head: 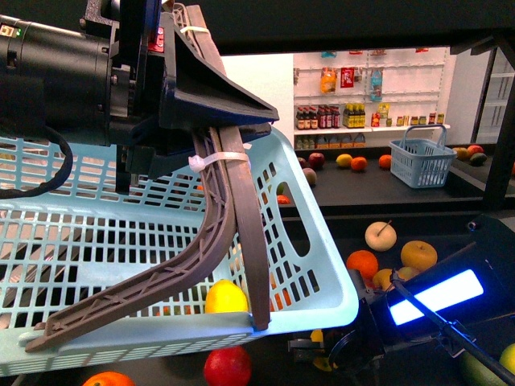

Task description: Pick lemon from shelf

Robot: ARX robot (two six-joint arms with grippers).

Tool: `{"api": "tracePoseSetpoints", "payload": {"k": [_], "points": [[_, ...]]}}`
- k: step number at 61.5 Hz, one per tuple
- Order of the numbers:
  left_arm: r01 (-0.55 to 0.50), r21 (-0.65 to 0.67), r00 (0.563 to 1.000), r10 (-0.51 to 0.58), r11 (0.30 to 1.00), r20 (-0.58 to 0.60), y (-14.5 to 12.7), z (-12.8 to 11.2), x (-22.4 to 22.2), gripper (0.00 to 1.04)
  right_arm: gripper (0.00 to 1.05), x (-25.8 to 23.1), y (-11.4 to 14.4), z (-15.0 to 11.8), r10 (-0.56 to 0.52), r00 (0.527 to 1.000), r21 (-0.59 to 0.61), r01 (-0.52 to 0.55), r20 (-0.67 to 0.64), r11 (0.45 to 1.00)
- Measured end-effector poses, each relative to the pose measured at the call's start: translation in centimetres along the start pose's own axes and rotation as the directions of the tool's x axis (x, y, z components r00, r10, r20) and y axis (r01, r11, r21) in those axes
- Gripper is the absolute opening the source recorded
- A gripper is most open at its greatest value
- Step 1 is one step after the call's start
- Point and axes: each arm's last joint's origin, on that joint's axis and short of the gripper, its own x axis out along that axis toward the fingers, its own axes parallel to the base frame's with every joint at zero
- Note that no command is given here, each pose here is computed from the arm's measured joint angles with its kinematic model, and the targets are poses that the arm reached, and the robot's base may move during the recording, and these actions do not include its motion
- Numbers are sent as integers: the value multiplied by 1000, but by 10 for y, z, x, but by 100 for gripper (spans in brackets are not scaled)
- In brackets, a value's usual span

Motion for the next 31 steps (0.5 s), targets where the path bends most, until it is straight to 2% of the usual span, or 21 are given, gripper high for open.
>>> {"api": "tracePoseSetpoints", "payload": {"k": [2, 9, 22, 31], "points": [[0, 0, 1000, 0, 1000, 0, 0, 0, 0, 10, 71, 0, 0, 0, 4, 1000, -2, -4, -2, 1000], [1, 0, 1000, -1, 1000, -1, 0, 0, 0, 10, 66, -2, -3, -3, -2, 1000, -10, 2, -4, 1000], [0, 0, 1000, 0, 1000, 0, 0, 0, 0, 10, 65, -34, -23, 0, -13, 999, -4, 13, 45, 1000], [0, 0, 1000, 0, 1000, 0, 0, 0, 0, 10, 65, -84, -47, 21, 7, 991, 2, -7, 135, 1000]]}}
